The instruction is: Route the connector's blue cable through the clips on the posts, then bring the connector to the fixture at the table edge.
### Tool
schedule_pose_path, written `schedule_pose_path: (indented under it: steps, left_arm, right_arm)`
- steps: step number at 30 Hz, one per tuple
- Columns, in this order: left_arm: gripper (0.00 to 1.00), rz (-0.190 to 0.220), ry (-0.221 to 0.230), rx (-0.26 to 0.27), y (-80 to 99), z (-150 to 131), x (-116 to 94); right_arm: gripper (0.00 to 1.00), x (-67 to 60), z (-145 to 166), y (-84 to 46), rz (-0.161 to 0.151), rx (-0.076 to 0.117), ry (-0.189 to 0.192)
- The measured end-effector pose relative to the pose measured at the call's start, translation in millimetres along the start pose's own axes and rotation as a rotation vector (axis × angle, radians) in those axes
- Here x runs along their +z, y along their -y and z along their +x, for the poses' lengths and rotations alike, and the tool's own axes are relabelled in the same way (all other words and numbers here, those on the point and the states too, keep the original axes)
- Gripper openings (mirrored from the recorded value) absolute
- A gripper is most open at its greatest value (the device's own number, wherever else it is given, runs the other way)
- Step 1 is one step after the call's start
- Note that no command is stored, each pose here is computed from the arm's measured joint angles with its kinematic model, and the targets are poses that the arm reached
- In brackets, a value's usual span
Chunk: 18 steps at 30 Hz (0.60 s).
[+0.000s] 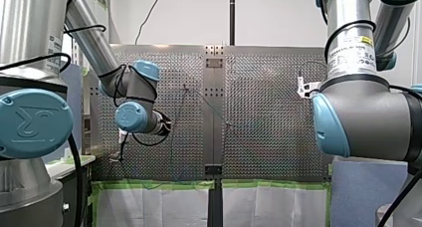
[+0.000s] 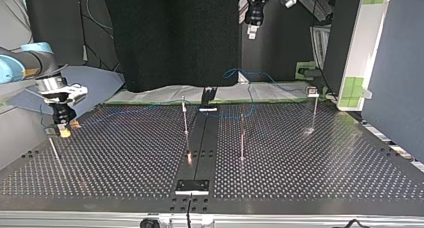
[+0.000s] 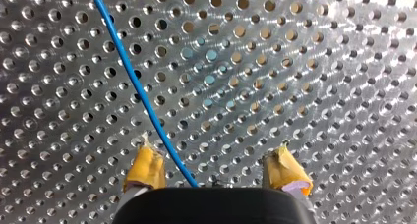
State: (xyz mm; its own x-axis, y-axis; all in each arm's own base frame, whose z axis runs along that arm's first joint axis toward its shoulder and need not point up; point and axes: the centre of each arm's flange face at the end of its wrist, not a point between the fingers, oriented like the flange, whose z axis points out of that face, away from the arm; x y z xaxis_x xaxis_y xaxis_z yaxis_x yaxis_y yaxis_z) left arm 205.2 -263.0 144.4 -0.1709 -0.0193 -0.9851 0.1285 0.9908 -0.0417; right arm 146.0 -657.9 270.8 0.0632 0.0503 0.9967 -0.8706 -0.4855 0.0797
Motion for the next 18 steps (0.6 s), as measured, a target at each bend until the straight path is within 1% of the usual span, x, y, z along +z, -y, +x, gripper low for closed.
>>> schedule_pose_path:
  steps: [5, 9, 12, 15, 18]
  left_arm:
    - [1.0, 0.0, 0.0, 0.0, -0.1, 0, 0]
    - [1.0, 0.0, -0.001, 0.001, -0.3, 0, 0]
    - [1.0, 0.0, -0.001, 0.001, -0.3, 0, 0]
    - [1.0, 0.0, -0.001, 0.001, -0.3, 0, 0]
    - [1.0, 0.0, -0.001, 0.001, -0.4, 1, -1]
  right_arm:
    - [1.0, -0.1, -1, 5.8, 0.007, -0.009, 0.015]
    - [1.0, -1.9, -3, 10.5, 0.013, -0.017, 0.04]
    - [1.0, -3.8, -5, 13.1, 0.015, -0.027, 0.062]
    - [1.0, -5.8, -7, 14.4, 0.009, -0.038, 0.084]
    - [1.0, -8.2, -8, 15.1, -0.004, -0.052, 0.108]
